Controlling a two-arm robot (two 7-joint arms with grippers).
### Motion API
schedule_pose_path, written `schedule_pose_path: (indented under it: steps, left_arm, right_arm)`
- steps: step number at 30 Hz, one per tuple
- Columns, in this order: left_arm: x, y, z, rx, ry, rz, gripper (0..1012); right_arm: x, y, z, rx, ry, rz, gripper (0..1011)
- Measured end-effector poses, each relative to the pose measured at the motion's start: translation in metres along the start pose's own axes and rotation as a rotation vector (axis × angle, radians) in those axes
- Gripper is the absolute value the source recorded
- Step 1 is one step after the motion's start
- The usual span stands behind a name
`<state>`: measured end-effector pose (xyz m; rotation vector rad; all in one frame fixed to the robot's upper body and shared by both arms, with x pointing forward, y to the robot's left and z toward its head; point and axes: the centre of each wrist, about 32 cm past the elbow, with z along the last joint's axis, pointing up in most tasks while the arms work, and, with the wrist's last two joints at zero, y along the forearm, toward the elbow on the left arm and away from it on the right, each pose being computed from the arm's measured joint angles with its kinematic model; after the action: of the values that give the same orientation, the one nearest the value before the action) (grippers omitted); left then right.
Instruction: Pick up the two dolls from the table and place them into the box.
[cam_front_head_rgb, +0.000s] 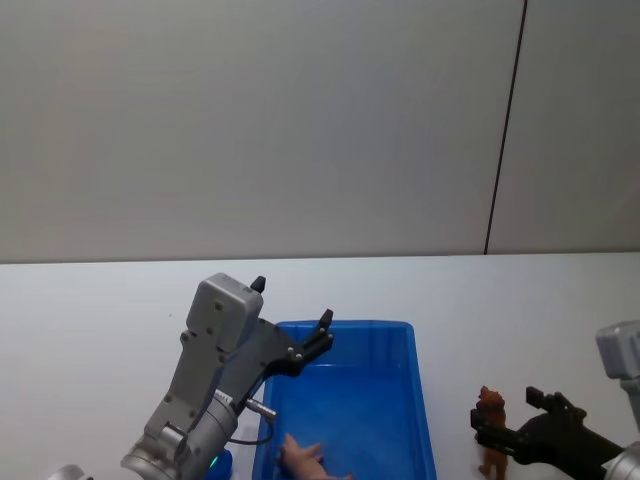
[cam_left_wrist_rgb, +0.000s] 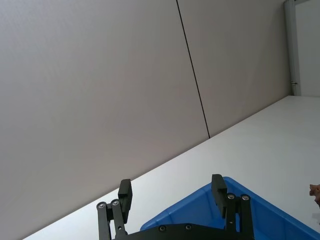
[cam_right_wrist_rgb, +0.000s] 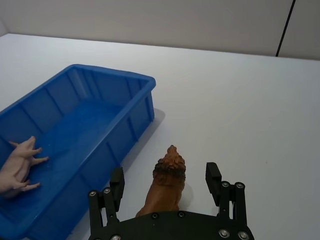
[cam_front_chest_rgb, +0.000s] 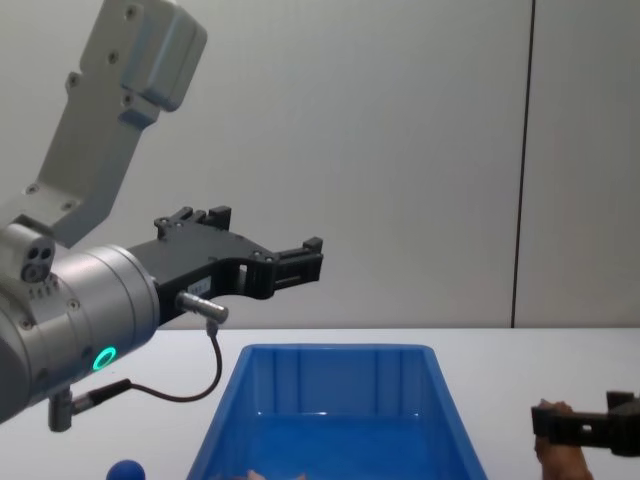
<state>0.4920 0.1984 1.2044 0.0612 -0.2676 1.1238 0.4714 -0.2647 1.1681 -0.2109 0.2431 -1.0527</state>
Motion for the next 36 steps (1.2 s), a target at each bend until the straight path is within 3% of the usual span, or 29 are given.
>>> schedule_pose_path:
  steps: [6,12,27,36]
  left_arm:
    - [0.0,0.0,0.0,0.0,0.0,0.0,1001]
    - [0.0,0.0,0.0,0.0,0.0,0.0,1001]
    - [0.0,0.0,0.0,0.0,0.0,0.0,1002]
    - [0.0,0.0,0.0,0.0,0.0,0.0,1001]
  right_arm:
    - [0.003,0.009,-0.002,-0.032,0.038,0.003,994]
    - [0.007,0.019,-0.003,-0.061,0.078,0.011,881]
    - [0.012,0.036,-0.001,-0.084,0.128,0.025,426]
    - [0.012,0.039,0.005,-0.048,0.114,0.027,424]
